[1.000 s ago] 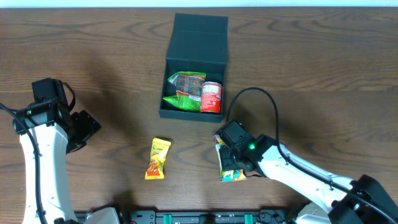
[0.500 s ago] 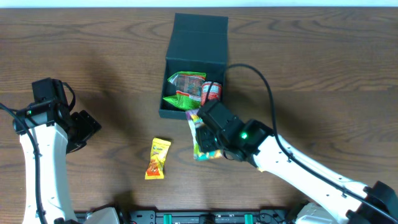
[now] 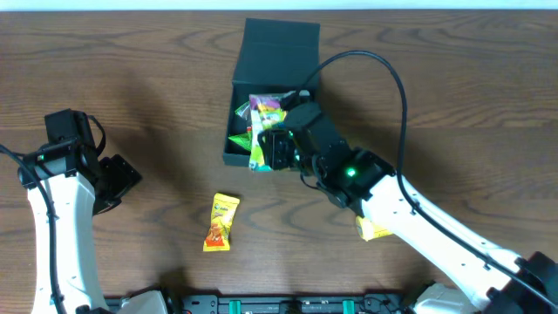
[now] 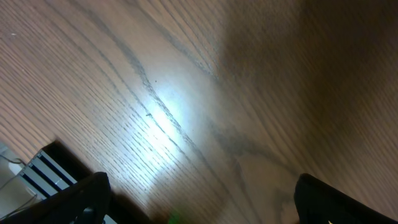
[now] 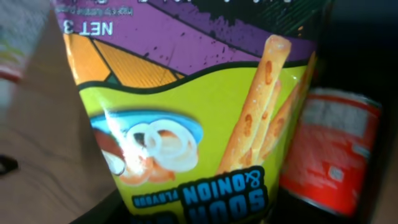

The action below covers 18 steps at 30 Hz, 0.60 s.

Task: Pack container
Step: 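Lift the Pretzel pack and carry it into the black box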

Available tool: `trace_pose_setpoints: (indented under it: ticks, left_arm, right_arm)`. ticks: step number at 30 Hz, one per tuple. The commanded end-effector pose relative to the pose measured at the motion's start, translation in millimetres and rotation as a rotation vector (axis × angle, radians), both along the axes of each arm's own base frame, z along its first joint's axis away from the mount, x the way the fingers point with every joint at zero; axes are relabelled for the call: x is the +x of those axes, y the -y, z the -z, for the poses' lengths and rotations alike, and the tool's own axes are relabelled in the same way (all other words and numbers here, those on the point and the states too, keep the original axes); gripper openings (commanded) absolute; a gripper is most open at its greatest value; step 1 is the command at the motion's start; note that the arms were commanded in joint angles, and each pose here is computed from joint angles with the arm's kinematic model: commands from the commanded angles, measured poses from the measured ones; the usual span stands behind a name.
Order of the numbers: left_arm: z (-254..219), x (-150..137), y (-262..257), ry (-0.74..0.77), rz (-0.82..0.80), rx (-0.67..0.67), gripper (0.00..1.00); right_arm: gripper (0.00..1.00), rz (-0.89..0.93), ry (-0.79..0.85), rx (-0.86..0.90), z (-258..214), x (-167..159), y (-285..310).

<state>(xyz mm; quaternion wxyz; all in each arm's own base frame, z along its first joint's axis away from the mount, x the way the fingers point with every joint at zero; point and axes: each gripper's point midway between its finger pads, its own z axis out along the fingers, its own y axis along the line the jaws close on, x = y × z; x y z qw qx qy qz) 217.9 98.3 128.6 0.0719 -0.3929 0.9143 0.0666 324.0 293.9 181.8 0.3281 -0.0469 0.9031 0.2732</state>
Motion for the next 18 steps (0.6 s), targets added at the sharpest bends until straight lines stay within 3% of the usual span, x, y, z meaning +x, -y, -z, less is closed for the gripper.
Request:
trace_pose_setpoints:
  ticks: [1,13,18]
  left_arm:
    - [0.1,-1.2,-3.4,-0.009,-0.011,0.012,0.95]
    - [0.1,-1.2,-3.4,-0.009,-0.011,0.011,0.95]
    - [0.1,-1.2,-3.4,-0.009,-0.011,0.012,0.95]
  right_arm:
    - [0.47,0.034,-0.022,0.050,5.1,15.6,-6.0]
    - [0.51,0.015,-0.079,0.119,35.2,74.9,-42.1]
    - [0.68,-0.008,-0.113,0.110,49.3,81.0,-58.6]
